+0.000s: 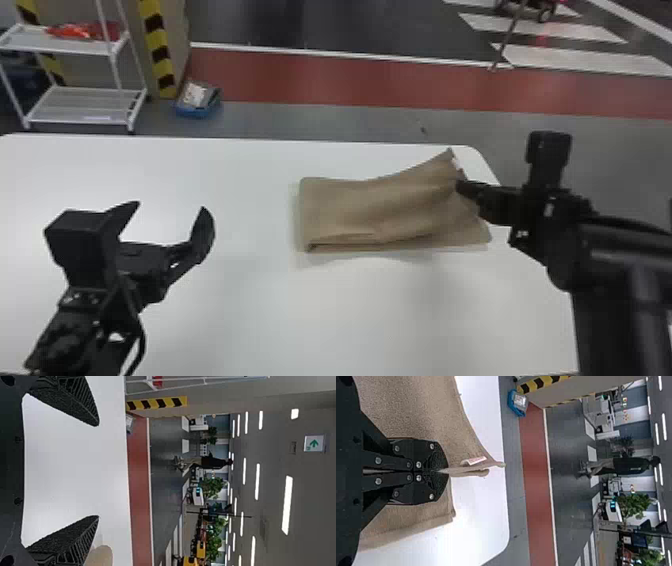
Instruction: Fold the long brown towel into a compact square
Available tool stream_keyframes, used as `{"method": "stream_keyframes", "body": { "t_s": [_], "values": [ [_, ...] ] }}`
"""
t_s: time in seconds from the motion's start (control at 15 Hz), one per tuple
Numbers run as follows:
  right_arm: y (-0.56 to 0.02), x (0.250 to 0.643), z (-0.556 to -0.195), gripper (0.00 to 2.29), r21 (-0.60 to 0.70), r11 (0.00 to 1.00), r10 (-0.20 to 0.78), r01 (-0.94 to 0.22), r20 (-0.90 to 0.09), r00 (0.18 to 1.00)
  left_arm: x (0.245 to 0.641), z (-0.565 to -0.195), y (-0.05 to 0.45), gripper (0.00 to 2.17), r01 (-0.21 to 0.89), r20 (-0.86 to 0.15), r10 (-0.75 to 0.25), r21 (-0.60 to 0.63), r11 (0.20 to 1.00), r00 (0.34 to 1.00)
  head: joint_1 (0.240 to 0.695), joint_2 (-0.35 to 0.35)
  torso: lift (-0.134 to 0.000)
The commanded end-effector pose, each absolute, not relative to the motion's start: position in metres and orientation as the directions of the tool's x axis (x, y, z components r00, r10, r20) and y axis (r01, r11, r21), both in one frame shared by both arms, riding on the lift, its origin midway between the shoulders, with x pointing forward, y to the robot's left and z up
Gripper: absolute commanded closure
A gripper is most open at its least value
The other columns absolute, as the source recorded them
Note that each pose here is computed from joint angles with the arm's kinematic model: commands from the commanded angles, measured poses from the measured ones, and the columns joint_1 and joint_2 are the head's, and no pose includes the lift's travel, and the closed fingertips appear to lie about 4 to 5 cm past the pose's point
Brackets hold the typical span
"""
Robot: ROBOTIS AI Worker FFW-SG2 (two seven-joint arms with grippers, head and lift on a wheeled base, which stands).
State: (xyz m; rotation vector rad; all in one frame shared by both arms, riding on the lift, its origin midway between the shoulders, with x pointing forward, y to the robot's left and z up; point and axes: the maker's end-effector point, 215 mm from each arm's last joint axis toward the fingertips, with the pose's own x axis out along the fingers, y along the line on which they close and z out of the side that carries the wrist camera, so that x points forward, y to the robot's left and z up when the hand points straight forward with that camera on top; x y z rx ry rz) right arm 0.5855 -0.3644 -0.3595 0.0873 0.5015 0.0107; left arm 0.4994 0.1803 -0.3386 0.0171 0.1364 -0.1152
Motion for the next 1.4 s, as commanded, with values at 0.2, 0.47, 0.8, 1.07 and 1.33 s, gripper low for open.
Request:
{"method": "stream_keyframes", "body": {
  "t_s": [0.2, 0.47, 0.8, 1.07, 1.33],
  "values": [
    [-0.394, 0.58, -0.405, 1.41, 0.041, 0.998, -0.016, 0.048, -0.566, 0.824, 0.498, -0.34, 0.171, 0.04, 0.131, -0.139, -0.129, 0.005, 0.991, 0.982, 0.695, -0.206, -0.12],
    [-0.398, 0.586, -0.411, 0.93, -0.021, 0.998, -0.058, 0.056, -0.554, 0.83, 0.496, -0.345, 0.172, 0.04, 0.131, -0.148, -0.128, 0.011, 0.991, 0.981, 0.695, -0.227, -0.12],
    [-0.43, 0.601, -0.373, 0.05, -0.128, 0.98, -0.191, 0.153, -0.382, 0.904, 0.501, -0.34, 0.171, 0.04, 0.127, -0.137, -0.125, 0.006, 0.992, 0.983, 0.695, -0.244, -0.12],
    [-0.429, 0.593, -0.397, 0.1, -0.101, 0.985, -0.17, 0.139, -0.448, 0.878, 0.5, -0.341, 0.167, 0.04, 0.136, -0.136, -0.133, 0.007, 0.991, 0.982, 0.695, -0.253, -0.12],
    [-0.417, 0.589, -0.429, 0.15, -0.041, 0.994, -0.111, 0.104, -0.504, 0.857, 0.496, -0.338, 0.151, 0.04, 0.166, -0.114, -0.163, 0.014, 0.986, 0.98, 0.695, -0.254, -0.12]
  ]
}}
